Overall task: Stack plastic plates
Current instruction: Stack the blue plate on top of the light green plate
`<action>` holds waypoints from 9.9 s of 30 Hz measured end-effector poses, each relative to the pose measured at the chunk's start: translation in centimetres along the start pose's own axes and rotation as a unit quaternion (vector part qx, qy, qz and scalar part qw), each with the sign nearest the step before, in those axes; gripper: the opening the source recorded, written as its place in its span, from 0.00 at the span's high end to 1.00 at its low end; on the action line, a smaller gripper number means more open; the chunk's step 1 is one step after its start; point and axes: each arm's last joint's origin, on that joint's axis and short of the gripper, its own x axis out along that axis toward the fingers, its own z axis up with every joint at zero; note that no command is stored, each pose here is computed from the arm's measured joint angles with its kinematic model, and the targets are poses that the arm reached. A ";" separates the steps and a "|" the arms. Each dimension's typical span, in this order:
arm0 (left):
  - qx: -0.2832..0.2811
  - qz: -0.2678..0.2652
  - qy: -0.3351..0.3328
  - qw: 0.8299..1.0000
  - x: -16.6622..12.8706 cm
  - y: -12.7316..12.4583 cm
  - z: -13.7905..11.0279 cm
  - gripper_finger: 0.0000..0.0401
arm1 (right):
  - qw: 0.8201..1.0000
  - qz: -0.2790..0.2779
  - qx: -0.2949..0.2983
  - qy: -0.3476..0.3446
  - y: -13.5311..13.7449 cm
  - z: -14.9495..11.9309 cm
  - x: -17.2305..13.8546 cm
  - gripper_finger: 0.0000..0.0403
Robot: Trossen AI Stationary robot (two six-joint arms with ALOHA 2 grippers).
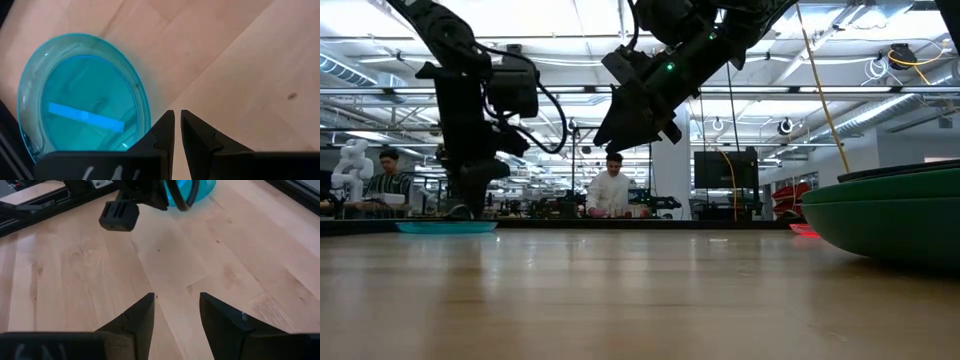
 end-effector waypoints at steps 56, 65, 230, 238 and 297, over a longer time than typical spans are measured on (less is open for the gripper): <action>-0.096 0.050 0.071 0.992 2.7 6.6 0.6 0.90 | 1.000 0.009 -0.023 0.004 0.8 -0.3 -0.1 0.63; -0.091 0.039 0.065 0.993 2.5 5.7 0.6 0.90 | 1.000 0.011 -0.028 0.009 1.0 -0.5 -0.2 0.63; 0.058 -0.070 -0.456 0.885 -15.6 3.5 -4.6 0.90 | 0.996 0.046 0.007 -0.079 -3.4 0.4 19.1 0.77; 0.059 -0.070 -0.456 0.885 -15.6 3.5 -4.6 0.90 | 0.996 0.045 -0.002 -0.075 -3.4 0.4 19.2 0.90; 0.047 -0.088 -0.439 0.893 -15.3 3.3 -4.9 0.90 | 0.992 0.017 -0.097 0.081 5.5 -1.5 -3.7 1.00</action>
